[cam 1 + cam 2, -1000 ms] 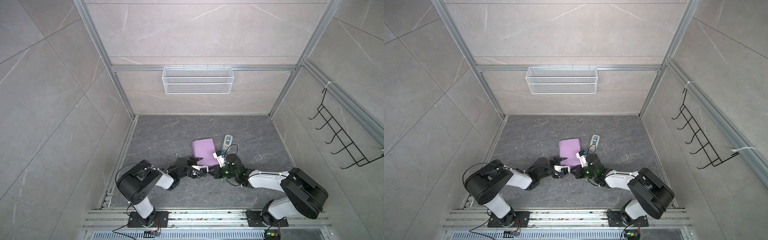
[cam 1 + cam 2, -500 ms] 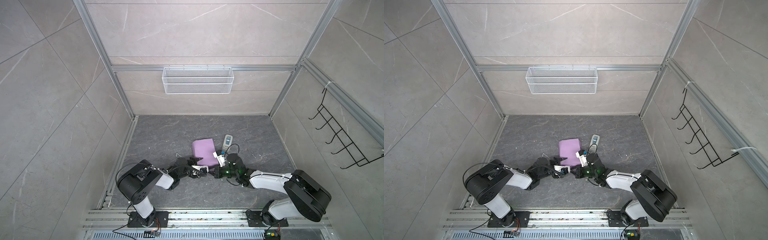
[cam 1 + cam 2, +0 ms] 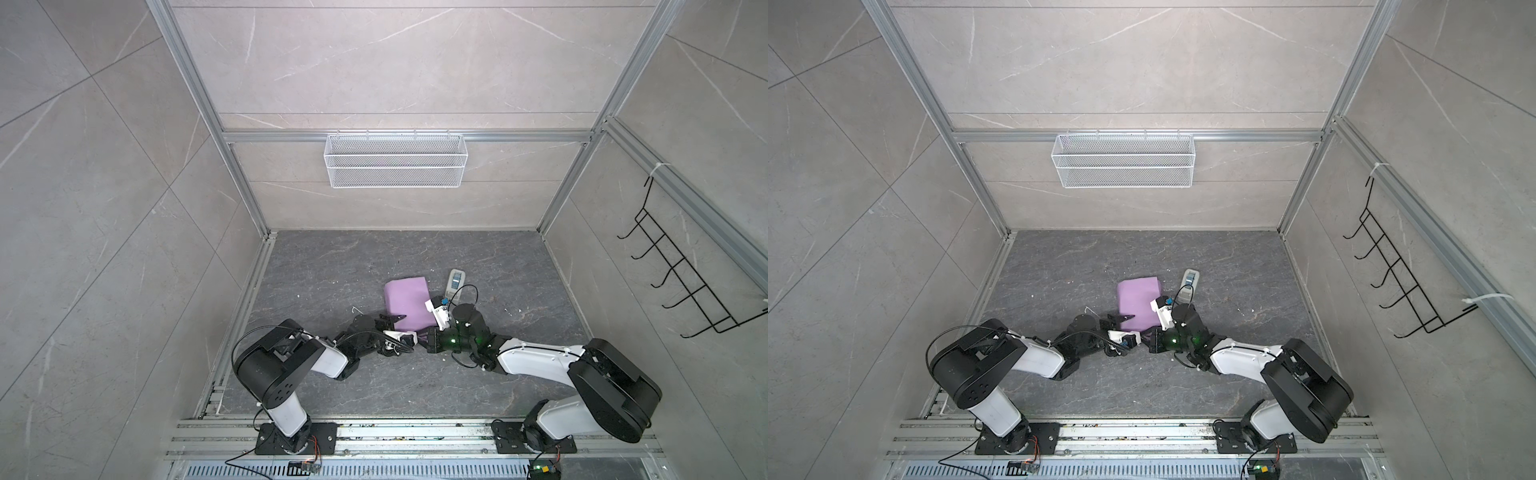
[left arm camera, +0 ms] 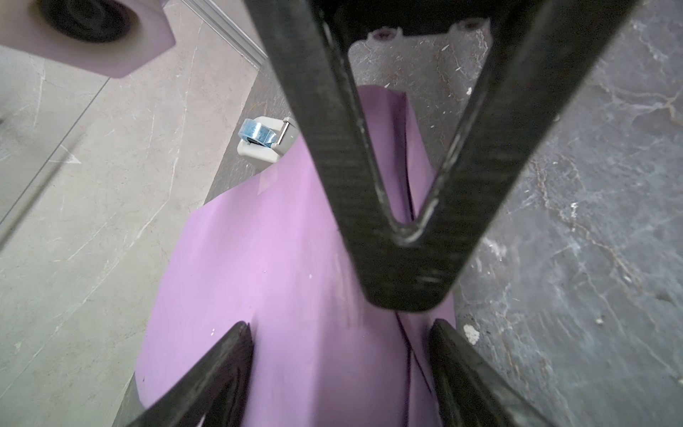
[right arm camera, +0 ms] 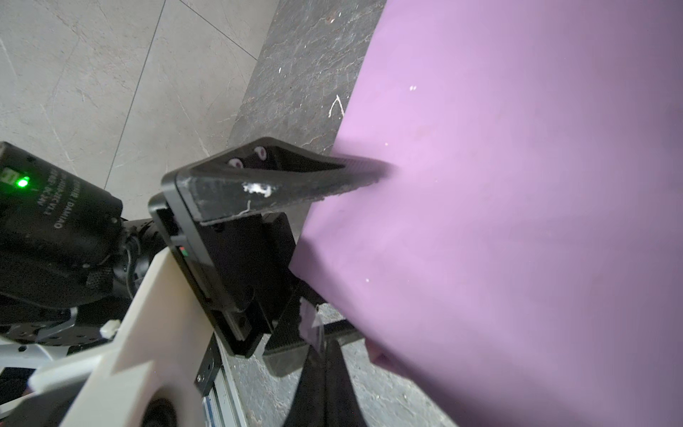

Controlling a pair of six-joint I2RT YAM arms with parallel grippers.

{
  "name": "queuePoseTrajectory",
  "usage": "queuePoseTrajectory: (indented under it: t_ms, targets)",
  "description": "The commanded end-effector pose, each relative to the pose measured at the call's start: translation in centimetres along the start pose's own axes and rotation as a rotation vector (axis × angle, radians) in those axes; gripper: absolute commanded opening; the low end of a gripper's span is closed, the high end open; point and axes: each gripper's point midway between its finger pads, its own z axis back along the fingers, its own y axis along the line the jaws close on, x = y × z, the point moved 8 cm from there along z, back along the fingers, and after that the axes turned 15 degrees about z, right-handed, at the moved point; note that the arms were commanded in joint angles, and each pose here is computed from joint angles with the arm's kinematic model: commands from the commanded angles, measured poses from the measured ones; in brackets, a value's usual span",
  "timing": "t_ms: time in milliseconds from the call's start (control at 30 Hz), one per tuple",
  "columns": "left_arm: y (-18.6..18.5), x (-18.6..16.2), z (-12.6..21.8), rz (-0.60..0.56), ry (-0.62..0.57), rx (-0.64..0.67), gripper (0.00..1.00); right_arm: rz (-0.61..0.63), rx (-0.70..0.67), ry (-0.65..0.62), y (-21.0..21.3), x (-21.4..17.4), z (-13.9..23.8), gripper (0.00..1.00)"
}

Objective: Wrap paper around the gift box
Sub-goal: 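Press the right gripper on the folded flap while the left gripper holds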

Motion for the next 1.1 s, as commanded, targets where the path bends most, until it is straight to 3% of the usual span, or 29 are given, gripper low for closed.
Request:
queuePoseTrajectory:
  t_ms: [0,1067]
  targets:
    - [-0.7,-1.6,-0.2,0.064,0.073,-0.045,0.76,0.004,0.002,0.021,0.0,-0.3,-0.2,0.00]
    - [-0.7,-1.6,-0.2,0.067,0.072,-0.047,0.76,-0.032,-0.053,0.037,-1.1,-0.2,-0.4,0.00]
